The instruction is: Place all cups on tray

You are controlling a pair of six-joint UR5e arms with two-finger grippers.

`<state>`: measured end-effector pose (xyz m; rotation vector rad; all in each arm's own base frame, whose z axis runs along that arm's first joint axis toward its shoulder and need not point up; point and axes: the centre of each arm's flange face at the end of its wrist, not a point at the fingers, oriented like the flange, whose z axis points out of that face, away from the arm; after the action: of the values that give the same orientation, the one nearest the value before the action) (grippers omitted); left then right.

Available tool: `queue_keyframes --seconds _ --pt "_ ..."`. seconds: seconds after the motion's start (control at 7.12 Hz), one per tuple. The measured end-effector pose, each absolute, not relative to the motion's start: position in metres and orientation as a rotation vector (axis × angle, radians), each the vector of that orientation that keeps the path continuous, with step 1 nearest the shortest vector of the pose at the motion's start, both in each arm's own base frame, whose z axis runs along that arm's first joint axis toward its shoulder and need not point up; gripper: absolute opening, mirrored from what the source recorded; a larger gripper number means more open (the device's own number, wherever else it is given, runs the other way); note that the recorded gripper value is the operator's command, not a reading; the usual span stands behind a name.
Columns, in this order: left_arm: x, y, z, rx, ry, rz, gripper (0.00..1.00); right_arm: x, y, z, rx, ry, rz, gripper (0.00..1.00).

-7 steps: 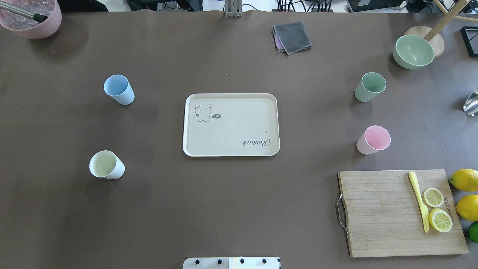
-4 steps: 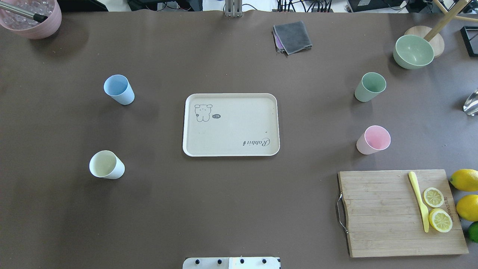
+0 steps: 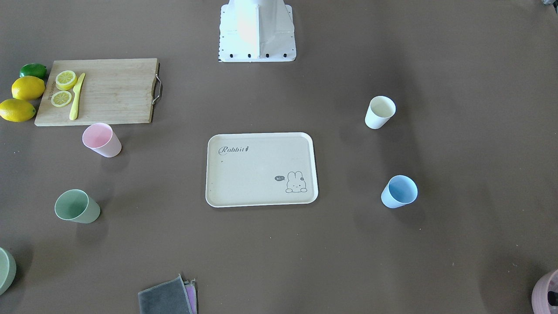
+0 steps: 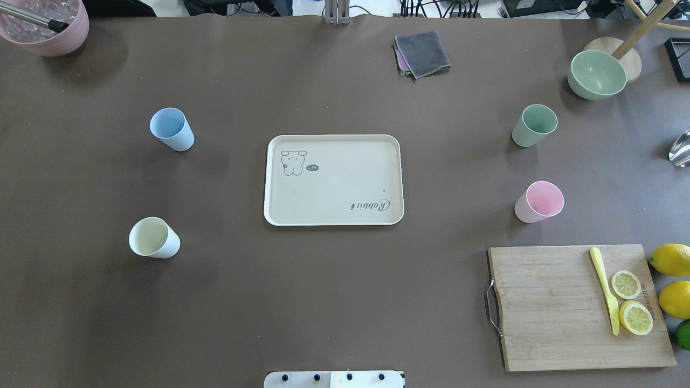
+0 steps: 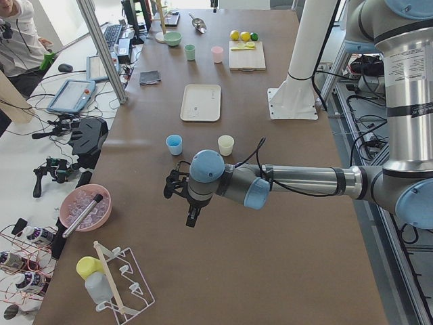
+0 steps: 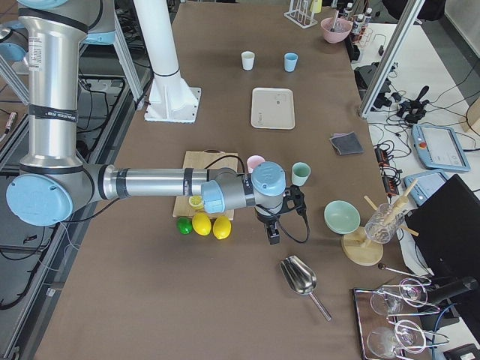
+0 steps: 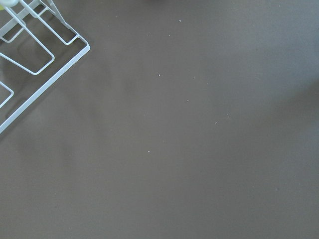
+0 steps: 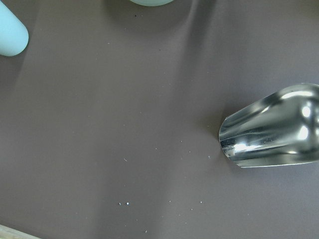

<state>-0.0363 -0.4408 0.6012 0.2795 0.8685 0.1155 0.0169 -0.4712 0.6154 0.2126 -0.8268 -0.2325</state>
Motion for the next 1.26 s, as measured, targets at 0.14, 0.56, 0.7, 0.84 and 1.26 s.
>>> queue_keyframes --seconds 0.14,0.56,0.7,0.84,1.26 --pt "-0.023 -0.446 0.592 0.274 0.902 0.141 0.98 0.016 -0.473 0.611 0.238 -0.83 -0.242 1.0" --pt "0.04 -0.46 0.535 0.226 0.973 0.098 0.98 -0.011 -0.476 0.569 0.313 -0.879 -0.337 1.0" --pt "0.073 -0.457 0.516 0.225 0.978 0.076 0.98 -0.03 -0.474 0.55 0.321 -0.898 -0.37 1.0" --pt "0.116 -0.449 0.494 0.222 0.966 0.04 0.98 -0.049 -0.47 0.529 0.313 -0.922 -0.372 1.0" --pt "0.225 -0.41 0.44 0.213 0.957 -0.001 0.98 -0.121 -0.461 0.49 0.192 -0.972 -0.3 0.98"
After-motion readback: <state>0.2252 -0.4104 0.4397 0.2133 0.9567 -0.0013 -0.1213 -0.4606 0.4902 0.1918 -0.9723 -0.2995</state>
